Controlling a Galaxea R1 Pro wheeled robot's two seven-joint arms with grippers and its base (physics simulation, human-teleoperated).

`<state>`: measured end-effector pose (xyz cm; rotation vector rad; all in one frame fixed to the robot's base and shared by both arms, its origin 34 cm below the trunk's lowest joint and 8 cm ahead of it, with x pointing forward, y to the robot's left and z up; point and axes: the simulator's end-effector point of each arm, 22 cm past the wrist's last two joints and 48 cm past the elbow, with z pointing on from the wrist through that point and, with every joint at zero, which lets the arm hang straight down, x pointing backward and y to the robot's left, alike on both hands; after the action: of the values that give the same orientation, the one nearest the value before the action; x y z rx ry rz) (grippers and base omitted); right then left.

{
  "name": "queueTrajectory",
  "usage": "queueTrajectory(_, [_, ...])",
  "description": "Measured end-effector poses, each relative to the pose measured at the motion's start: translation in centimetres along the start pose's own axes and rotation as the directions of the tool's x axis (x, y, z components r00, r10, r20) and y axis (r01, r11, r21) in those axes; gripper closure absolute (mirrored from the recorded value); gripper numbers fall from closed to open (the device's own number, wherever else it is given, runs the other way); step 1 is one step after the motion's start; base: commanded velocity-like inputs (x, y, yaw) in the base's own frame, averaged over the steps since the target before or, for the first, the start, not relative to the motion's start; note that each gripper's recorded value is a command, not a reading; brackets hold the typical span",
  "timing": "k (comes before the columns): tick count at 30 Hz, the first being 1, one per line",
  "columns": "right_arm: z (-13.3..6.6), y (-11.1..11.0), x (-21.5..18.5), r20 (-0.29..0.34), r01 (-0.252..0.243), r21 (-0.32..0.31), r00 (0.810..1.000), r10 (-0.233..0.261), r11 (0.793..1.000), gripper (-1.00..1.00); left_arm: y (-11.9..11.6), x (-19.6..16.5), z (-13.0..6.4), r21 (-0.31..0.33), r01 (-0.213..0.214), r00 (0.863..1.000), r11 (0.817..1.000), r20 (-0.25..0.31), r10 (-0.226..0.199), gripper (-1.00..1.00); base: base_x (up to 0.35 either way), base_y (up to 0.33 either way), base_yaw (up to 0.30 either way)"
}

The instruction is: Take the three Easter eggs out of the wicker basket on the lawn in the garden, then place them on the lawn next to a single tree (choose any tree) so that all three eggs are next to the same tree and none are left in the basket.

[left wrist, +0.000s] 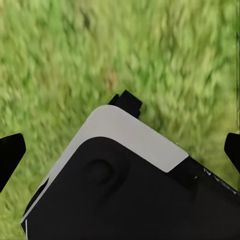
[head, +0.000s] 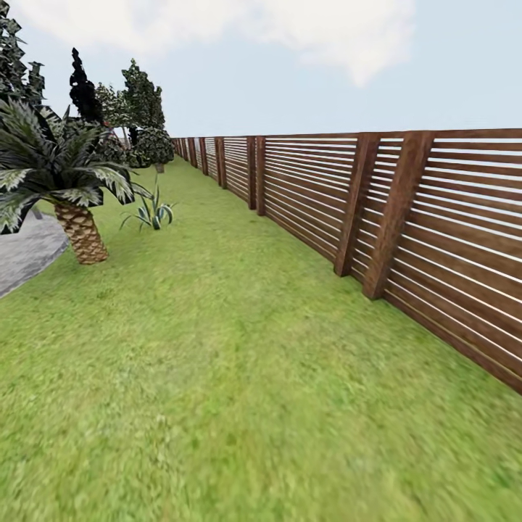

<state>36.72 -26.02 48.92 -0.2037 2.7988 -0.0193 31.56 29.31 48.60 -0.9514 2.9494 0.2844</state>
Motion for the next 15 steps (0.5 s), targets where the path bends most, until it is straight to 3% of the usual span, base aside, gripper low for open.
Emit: queueTrajectory(15, [0.0, -0.03, 0.01, 0.0, -0.003, 0.001, 1.0, 0.003, 1.0, -1.0, -0.02, 0.02, 0.0, 0.0, 0.0, 1.0, 1.0, 0.0, 0.0, -1.0, 0.304, -0.119, 0.0])
